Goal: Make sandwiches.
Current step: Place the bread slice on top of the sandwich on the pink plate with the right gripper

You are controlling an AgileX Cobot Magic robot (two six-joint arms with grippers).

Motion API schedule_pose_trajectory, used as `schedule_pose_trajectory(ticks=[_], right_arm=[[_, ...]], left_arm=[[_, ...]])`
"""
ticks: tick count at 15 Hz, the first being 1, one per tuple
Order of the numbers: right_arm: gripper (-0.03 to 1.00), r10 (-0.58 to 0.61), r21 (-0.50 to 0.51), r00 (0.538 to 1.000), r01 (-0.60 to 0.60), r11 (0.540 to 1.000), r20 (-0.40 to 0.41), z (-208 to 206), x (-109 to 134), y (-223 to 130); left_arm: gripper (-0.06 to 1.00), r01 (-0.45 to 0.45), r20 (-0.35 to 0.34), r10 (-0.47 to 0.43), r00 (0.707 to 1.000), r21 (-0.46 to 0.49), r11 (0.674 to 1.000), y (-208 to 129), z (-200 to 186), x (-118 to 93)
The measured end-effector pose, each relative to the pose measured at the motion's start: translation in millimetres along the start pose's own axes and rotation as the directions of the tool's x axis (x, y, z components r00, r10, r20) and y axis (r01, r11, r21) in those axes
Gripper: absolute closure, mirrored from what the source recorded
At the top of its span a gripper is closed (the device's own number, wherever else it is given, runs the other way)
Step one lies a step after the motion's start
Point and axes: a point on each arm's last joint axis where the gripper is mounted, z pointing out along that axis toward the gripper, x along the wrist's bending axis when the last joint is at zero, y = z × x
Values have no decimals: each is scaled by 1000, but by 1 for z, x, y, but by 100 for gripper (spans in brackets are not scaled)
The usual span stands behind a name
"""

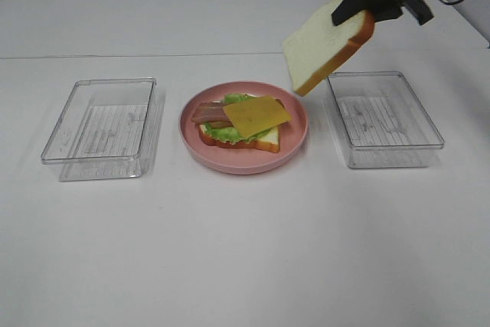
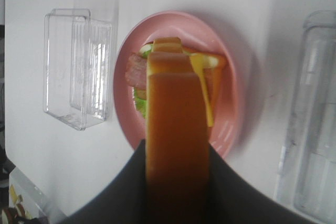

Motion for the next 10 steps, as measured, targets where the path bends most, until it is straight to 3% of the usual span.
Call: schedule_pose_trajectory(ticks=[5, 10], right_arm=[[75, -27, 132, 993, 41, 990, -112, 75, 40, -16], [75, 101, 162, 972, -67, 985, -212, 118, 32, -18]], left_arm=[[37, 0, 0, 0, 1000, 0, 1000, 0, 0, 0], [37, 0, 0, 0, 1000, 0, 1000, 0, 0, 0]])
